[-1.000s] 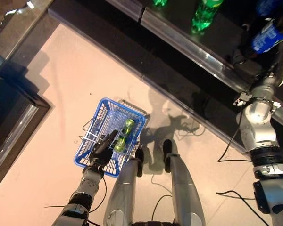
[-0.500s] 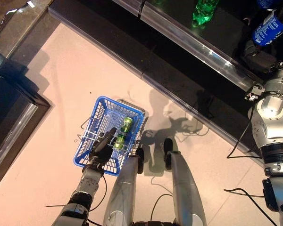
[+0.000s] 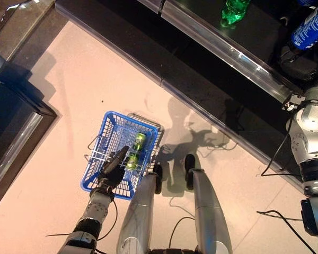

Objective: Pick up the drink and place into the basket.

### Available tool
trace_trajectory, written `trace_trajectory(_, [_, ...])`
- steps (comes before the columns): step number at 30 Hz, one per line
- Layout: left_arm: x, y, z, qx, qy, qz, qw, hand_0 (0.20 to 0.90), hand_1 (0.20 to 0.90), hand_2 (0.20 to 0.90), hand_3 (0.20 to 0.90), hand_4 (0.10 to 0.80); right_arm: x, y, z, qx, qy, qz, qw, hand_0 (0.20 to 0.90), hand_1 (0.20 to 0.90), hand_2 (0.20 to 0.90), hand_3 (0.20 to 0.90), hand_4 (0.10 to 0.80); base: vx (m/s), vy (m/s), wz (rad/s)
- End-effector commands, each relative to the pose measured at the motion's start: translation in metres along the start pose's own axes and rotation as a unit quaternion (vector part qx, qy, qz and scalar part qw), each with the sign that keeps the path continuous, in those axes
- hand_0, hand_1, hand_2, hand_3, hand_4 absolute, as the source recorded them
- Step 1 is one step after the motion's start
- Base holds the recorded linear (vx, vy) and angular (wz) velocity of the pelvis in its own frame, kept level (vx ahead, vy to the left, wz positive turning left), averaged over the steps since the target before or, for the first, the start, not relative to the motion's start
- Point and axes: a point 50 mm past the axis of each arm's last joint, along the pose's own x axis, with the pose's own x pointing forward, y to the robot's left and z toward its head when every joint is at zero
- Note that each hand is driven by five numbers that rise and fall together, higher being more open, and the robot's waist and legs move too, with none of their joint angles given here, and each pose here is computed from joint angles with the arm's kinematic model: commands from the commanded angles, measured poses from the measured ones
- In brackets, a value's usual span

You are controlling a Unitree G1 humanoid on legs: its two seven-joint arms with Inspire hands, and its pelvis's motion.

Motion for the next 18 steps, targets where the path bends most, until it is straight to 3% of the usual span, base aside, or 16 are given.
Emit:
trace_trajectory(1, [-0.0164,0.0063,0.0251,0.034,-0.032,-0.05,0.998,0.3,0.3,0.3,0.2,0.1,0.0306,-0.021,0.0779,0.042,-0.134,-0.032,0.99,0.9,0.9,0.9,0.9,0.8,0.004,-0.033,0.01])
trace_trajectory(18, [-0.0163,0.0084,0.0267,0.039,-0.028,-0.052,0.998,0.3,0.3,0.3,0.2,0.1,0.0391,-0.018,0.0789,0.167,-0.102,0.011,0.981,0.9,0.9,0.9,0.9,0.8,0.009,-0.02,0.03])
